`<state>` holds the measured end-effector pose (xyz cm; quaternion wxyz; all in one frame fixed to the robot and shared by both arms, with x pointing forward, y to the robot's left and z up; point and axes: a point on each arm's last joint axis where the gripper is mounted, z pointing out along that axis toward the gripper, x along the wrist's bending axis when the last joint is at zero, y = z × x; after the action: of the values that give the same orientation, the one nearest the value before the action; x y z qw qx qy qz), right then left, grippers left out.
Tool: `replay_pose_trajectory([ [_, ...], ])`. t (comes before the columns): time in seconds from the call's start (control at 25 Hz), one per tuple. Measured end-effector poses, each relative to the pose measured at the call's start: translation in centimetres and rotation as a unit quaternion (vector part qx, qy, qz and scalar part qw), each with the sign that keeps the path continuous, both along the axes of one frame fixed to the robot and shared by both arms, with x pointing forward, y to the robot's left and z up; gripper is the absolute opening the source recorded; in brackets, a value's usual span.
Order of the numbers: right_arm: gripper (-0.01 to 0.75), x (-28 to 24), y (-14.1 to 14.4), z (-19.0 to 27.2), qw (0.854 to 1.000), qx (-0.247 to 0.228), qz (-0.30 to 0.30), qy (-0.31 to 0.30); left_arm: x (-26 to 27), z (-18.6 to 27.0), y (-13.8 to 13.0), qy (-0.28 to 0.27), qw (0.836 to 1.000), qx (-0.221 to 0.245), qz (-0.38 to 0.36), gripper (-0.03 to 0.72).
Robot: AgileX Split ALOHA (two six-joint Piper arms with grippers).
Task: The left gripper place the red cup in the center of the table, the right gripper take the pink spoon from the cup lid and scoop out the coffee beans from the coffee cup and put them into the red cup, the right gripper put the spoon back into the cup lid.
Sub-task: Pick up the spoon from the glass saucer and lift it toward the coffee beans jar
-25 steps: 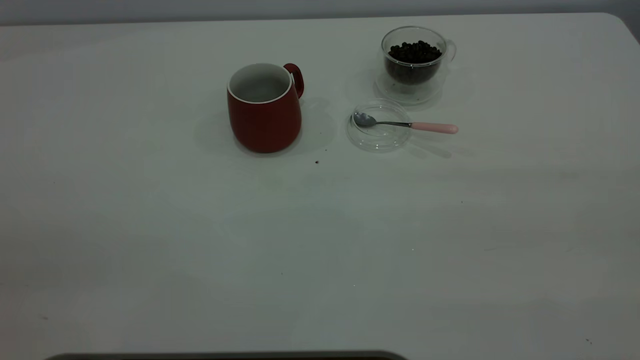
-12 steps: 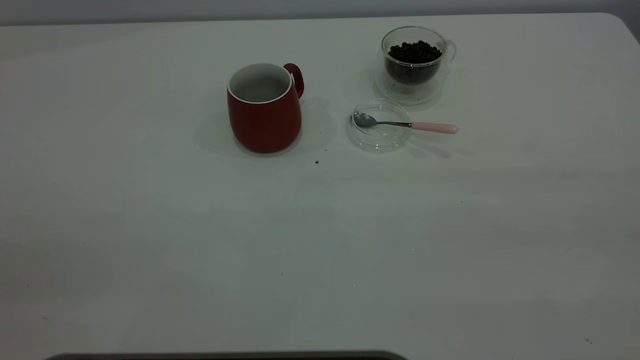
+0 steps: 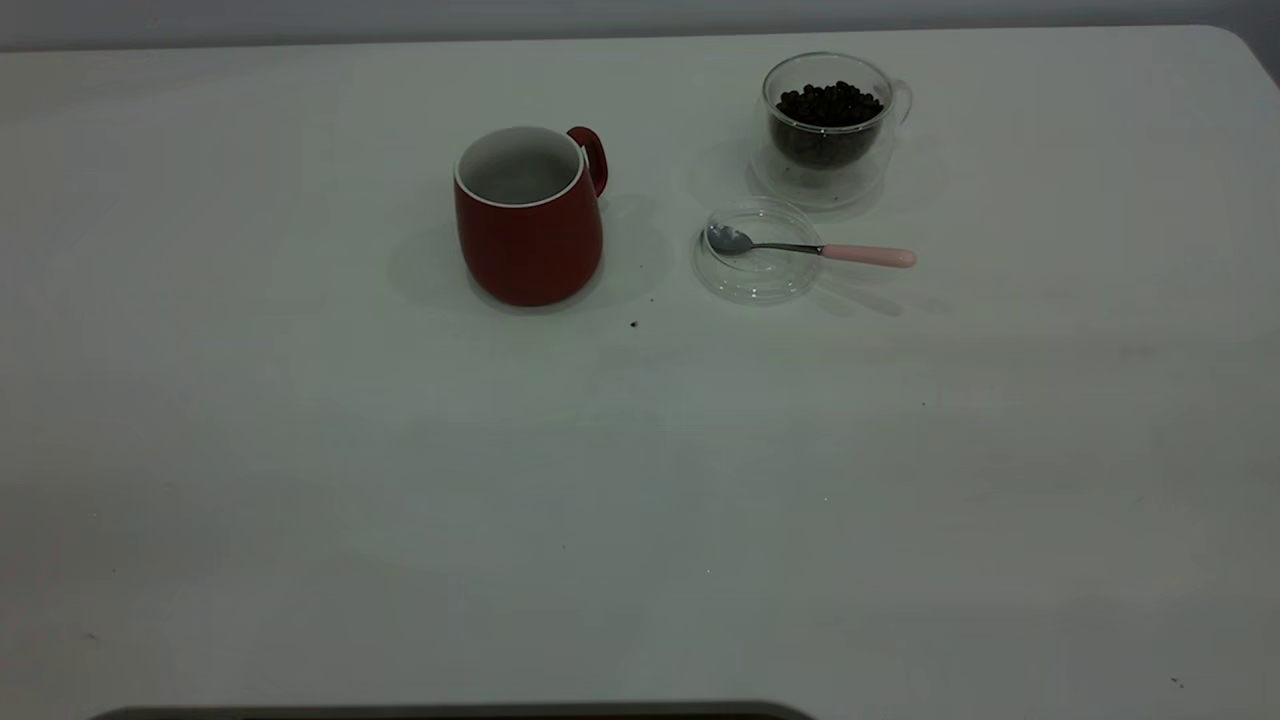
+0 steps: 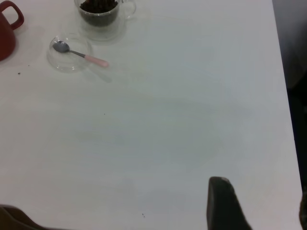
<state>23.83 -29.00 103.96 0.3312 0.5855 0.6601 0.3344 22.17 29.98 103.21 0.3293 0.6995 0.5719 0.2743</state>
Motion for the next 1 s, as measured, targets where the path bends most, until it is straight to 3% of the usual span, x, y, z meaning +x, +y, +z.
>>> replay_pose_trajectory([
  [1.0,0.413,0.00,0.00,0.00,1.000,0.000,0.000,0.000,0.00,0.00,-0.10,0.000,1.000,0.000,0.024,0.588],
])
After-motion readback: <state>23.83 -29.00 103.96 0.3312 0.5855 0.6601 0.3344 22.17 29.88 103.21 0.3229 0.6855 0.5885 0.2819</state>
